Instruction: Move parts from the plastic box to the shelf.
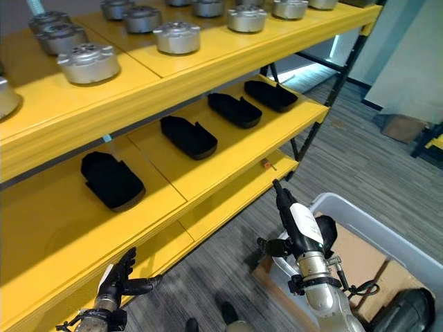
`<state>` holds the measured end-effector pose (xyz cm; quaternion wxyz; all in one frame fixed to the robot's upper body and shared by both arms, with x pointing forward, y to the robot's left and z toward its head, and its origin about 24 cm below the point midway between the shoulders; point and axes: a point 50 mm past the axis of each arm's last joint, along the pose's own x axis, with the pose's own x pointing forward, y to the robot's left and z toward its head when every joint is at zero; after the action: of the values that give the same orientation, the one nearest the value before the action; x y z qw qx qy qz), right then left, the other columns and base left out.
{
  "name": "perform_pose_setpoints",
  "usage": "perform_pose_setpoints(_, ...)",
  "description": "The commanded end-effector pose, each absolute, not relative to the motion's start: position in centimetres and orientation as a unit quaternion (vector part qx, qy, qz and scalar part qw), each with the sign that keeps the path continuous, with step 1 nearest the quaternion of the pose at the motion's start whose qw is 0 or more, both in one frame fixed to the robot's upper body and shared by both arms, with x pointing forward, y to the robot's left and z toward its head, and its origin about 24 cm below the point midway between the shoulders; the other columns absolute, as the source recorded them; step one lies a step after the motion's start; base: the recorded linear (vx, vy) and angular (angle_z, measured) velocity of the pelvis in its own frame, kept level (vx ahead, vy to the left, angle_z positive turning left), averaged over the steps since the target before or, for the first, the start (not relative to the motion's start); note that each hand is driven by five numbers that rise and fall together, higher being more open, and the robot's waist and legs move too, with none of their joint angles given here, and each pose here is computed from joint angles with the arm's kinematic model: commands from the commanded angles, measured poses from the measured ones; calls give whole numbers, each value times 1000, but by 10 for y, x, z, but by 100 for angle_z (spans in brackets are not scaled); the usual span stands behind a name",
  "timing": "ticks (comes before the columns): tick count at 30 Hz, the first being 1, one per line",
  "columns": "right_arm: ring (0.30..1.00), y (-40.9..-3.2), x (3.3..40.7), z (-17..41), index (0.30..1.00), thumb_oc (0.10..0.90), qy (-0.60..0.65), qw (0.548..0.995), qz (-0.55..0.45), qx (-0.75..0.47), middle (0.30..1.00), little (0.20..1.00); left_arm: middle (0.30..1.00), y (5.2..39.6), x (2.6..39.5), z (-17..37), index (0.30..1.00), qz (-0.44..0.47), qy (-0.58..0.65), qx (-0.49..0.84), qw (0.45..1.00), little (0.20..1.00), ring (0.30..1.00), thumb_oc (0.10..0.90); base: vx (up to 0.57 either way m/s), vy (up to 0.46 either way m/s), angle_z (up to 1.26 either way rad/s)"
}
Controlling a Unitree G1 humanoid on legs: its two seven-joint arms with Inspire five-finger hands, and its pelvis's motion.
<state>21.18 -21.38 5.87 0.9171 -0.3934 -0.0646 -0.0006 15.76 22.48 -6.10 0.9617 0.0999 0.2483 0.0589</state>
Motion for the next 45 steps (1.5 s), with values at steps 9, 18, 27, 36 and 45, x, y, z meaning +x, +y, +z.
perform_pose_setpoints(9, 1000, -188, 248, 114, 1000, 900, -213, 888, 5, -407, 1000, 1000, 1000, 254, 188, -7, 1000, 119, 106, 111, 981, 1000, 1000, 900, -54, -81, -126)
perform_pose_setpoints(18, 1000, -206, 238, 110, 1000, 900, -188, 888, -13, -420, 1000, 1000, 1000, 251, 187, -14, 1000, 114, 123, 105, 980, 1000, 1000, 900, 84, -258, -16)
perform_pose_setpoints(27, 1000, -216, 231, 114, 1000, 900, -193, 886, -28, -420, 1000, 1000, 1000, 246, 181, -24, 1000, 112, 145, 90, 979, 1000, 1000, 900, 70, -219, -7)
perform_pose_setpoints(36, 1000, -230, 236, 127, 1000, 900, -210, 854, -50, -473, 1000, 1000, 1000, 234, 189, -22, 1000, 90, 132, 81, 984, 1000, 1000, 900, 47, -4, -25)
perform_pose_setpoints(45, 1000, -221, 252, 137, 1000, 900, -232, 844, -68, -479, 1000, 1000, 1000, 234, 205, -10, 1000, 79, 100, 98, 987, 1000, 1000, 900, 48, 209, -44)
